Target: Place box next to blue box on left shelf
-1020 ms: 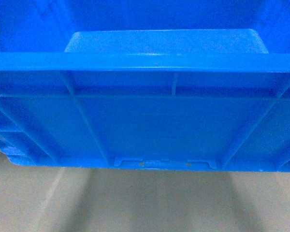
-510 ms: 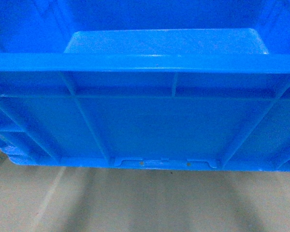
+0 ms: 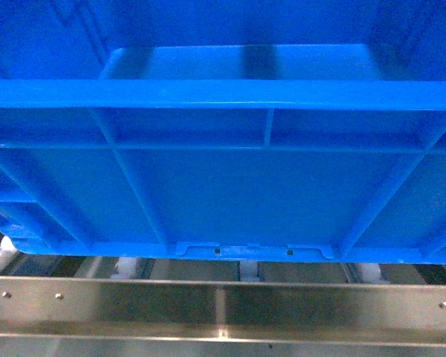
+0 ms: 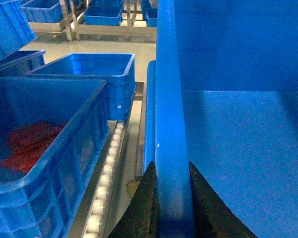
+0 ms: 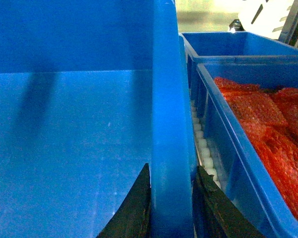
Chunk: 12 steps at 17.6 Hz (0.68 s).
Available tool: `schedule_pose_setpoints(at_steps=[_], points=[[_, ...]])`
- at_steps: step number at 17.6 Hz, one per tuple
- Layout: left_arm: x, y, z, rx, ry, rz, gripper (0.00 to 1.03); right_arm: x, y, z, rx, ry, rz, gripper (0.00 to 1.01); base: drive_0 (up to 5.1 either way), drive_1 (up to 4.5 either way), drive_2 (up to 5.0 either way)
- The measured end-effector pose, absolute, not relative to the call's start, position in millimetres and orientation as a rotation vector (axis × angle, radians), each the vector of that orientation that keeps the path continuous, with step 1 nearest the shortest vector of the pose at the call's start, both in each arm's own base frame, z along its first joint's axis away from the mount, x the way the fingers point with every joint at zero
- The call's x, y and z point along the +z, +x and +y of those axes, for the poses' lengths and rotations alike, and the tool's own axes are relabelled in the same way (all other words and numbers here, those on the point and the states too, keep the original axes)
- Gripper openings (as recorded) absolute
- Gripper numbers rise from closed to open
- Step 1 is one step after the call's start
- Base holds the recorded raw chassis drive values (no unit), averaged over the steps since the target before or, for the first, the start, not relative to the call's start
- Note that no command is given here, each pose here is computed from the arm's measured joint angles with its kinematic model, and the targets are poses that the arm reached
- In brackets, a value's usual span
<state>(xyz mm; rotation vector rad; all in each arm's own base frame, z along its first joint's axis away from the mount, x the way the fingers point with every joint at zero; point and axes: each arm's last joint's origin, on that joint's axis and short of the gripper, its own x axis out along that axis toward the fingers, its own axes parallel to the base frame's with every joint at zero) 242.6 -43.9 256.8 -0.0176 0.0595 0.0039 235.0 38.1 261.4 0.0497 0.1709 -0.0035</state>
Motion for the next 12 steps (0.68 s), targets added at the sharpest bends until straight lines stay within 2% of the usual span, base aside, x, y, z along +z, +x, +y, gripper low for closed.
schedule_pose_setpoints(at_steps=[4,12], points=[[257.2,242.6,-43.9,0.004,-0.018,0.056,0.09,261.5,235.1,38.1,-0.004,0.05,0.17,0.16,-0.1,4.09,-4.2],[256.5,242.8,-44.0,0.004,-0.018,0.06,0.09,261.3,235.1,38.1,-0.004,0.05,0.171,0.16,0.0,0.0,0.0]])
